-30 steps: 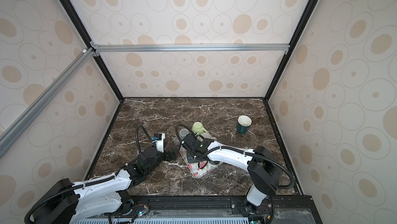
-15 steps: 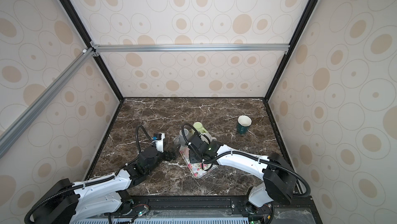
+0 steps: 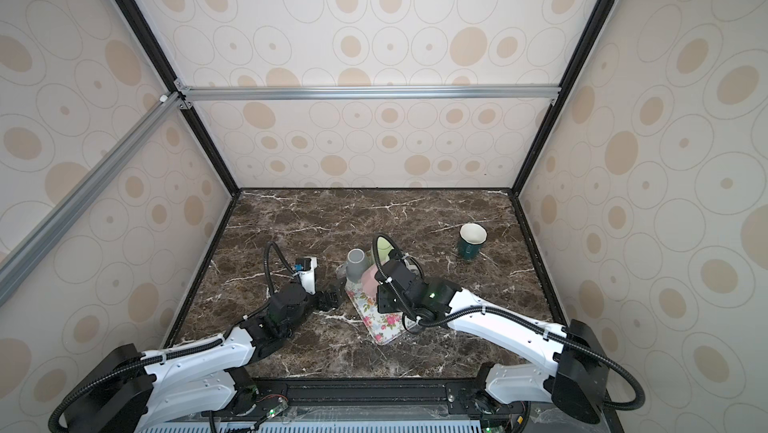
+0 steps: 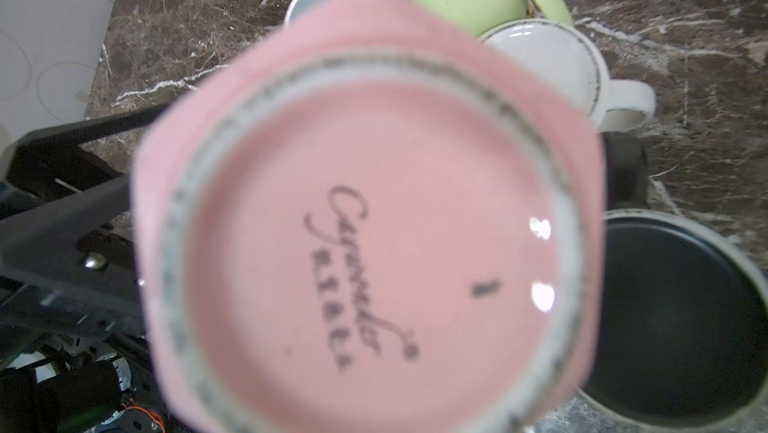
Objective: Turn the mug right side up
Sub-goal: 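Lift the pink mug off the tray with the right gripper, then carry the pink mug toward the left gripper while the left gripper grasps its body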
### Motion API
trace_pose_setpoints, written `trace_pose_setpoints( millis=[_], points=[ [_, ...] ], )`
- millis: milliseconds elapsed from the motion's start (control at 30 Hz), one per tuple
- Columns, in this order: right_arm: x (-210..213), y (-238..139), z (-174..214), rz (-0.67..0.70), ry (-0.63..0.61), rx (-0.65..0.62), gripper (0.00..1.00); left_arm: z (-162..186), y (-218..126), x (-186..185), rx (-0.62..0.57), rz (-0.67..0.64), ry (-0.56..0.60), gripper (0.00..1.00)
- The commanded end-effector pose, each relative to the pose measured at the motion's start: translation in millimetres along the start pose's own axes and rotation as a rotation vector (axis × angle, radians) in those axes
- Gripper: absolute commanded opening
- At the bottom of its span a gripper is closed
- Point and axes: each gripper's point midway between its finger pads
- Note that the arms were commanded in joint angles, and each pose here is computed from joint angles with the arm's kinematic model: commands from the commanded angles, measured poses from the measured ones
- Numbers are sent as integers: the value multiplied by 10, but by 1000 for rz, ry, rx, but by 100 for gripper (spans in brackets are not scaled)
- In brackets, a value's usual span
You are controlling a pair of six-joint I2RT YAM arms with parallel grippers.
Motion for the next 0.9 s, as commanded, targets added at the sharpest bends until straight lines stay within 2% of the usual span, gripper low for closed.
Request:
trace_pose_setpoints(
  millis=[0, 200, 333, 533, 767, 867],
  points=[
    [58, -189, -250, -56, 41, -113, 0, -214, 19, -2, -48, -20, -9, 98],
    [-13, -332, -314, -87, 44, -160, 0, -286, 65, -131, -48, 32, -33, 98],
    [27, -412, -384, -164, 29, -241, 0, -290, 129, -325, -29, 122, -28, 98],
    [-60, -508, -470, -182, 27, -327, 0, -321, 222, -481, 4, 171, -40, 98],
    [-120, -540, -512, -235, 43, -356, 0, -460, 251, -651, -12, 241, -67, 98],
    [-158, -547, -533, -257, 62, -354, 0, -544, 228, -790, -30, 312, -65, 98]
  ],
)
Point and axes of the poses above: each gripper's point midway between its finger pads, its own y axis out along the fingers, its own x axis along the line the jaws close on, z = x × y, and after that the axes turned 7 degrees about y, right-handed
